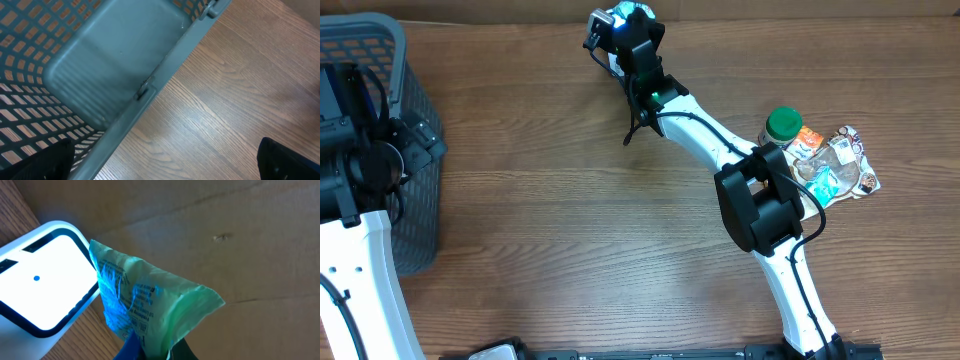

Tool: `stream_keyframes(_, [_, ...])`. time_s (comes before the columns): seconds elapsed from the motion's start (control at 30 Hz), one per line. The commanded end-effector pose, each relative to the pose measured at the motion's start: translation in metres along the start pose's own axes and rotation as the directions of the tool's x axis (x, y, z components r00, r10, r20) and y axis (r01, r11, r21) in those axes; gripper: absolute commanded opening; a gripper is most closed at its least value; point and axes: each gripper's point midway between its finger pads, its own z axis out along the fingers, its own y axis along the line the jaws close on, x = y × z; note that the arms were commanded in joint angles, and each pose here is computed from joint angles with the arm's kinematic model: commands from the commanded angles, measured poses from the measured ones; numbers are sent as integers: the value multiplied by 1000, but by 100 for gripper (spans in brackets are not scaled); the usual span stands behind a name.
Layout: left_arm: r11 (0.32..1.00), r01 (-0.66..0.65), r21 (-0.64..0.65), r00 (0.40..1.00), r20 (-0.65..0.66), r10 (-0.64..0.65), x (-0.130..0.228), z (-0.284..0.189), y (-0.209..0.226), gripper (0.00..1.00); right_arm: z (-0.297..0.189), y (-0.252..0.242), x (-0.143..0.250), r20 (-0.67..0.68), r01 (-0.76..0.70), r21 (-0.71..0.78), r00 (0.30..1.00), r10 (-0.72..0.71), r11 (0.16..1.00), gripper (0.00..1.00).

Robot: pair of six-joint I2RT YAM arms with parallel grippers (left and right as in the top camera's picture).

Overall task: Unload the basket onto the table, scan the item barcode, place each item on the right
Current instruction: 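Raise the teal packet up in front of the scanner face, then carry the teal packet right and release it onto the pile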

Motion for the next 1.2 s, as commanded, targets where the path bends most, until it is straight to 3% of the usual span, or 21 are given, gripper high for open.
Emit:
stream_keyframes(0.0, [1000, 9, -10, 1000, 16, -9, -5, -2, 2, 99, -9, -31, -10, 8, -58, 56, 998, 58, 997, 4])
stream_keyframes(0.13, [1000, 9, -10, 1000, 16, -9, -5, -2, 2, 99, -26, -68, -19, 40, -242, 91, 970, 240, 966, 4])
stream_keyframes(0.3, [1000, 9, -10, 1000, 16, -9, -5, -2, 2, 100, -69, -116, -37, 70, -355, 55, 934, 351, 933, 4])
stream_keyframes(0.43, [1000, 9, -10, 1000, 16, -9, -5, -2, 2, 99, -121, -127, -51, 70, -426, -158, 895, 440, 891, 4])
stream_keyframes(0.57, [1000, 9, -10, 1000, 16, -9, -5, -2, 2, 99, -193, -120, -54, -27, -532, -475, 805, 593, 701, 4])
stream_keyframes(0.67, [1000, 9, -10, 1000, 16, -9, -5, -2, 2, 100, -233, -128, -19, -301, -769, -459, 606, 737, 445, 4])
stream_keyframes(0.83, [1000, 9, -10, 1000, 16, -9, -5, -2, 2, 99, -274, -133, 50, -573, -917, -316, 390, 721, 245, 4])
stream_keyframes(1.03, [1000, 9, -10, 1000, 16, -9, -5, -2, 2, 99, -288, -124, 153, -778, -969, -100, 219, 589, 227, 4])
stream_keyframes(1.17, [1000, 9, -10, 1000, 16, -9, -5, -2, 2, 100, -287, -108, 222, -854, -960, 44, 108, 509, 278, 4])
